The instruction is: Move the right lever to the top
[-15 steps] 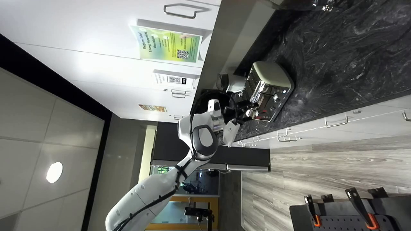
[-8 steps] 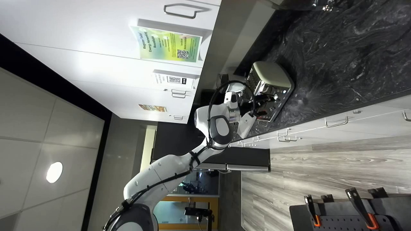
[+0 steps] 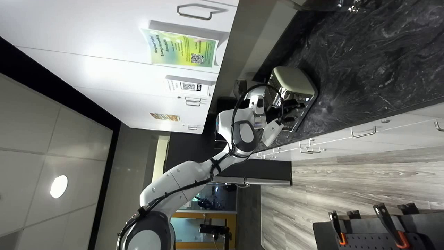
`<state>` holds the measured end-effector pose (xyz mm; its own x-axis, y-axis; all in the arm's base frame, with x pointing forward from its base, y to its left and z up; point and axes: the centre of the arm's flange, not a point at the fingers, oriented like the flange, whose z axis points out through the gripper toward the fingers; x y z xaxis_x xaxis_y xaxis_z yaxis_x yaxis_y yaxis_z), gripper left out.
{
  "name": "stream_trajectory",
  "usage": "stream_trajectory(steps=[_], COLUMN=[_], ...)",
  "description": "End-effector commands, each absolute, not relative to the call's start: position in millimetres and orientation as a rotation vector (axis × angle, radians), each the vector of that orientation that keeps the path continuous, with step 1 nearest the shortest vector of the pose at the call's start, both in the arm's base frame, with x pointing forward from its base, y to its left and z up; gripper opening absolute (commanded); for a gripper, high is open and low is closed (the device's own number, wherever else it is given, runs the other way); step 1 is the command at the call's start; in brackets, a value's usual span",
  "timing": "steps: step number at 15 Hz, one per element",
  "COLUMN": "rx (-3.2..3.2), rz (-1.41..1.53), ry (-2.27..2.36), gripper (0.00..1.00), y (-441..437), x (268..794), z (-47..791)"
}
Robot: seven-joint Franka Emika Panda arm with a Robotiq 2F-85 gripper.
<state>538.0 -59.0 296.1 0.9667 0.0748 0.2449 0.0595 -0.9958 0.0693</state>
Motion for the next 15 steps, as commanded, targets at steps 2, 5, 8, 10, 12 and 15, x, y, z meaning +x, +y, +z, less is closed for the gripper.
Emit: stream_trajectory(steps=[2,5,8,10,12,15], rx=[3.053,2.998,2.933,2.91,2.896,2.886], rz=[0.445,0.527,0.56,0.55,0.53,0.498], ry=[0.137,0.278,0.426,0.515,0.6,0.694], gripper=[1.0,1.0,1.0,1.0,1.0,1.0], y=[-60,-62,-67,-72,-76,-80], x=[542,553,563,569,576,584], z=[295,289,277,268,258,247])
